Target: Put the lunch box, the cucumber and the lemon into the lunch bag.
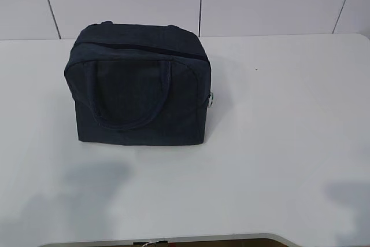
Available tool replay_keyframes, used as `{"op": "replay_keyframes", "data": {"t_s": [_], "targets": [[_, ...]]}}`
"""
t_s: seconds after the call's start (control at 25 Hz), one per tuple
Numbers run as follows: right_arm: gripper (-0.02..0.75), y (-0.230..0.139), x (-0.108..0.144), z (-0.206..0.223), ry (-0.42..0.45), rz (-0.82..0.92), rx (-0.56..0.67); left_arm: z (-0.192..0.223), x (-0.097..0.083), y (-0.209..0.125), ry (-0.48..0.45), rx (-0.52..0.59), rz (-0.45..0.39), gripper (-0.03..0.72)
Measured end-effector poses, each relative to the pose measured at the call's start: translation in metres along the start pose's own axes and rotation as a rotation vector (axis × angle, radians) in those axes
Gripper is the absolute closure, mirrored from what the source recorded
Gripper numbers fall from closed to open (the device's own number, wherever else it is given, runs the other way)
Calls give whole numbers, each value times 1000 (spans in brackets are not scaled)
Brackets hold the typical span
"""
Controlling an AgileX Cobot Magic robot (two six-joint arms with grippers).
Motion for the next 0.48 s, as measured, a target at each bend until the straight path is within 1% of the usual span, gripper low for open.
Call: {"op": "replay_keyframes", "data": {"t_s": [0.48], "targets": [[384,0,0,0,0,0,0,0,0,0,0,0,0,446]]}}
Point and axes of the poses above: a point on each arm's last joint axis where the gripper is mounted, z pointing out along that axis toward the gripper, x along the wrist's bending axis when the last joint is at zero, y = z × x, the point moved 7 cm from there along z, pointing out along that axis toward the gripper, and after that the axes turned 5 degrees about z, right-handed, at the moved point
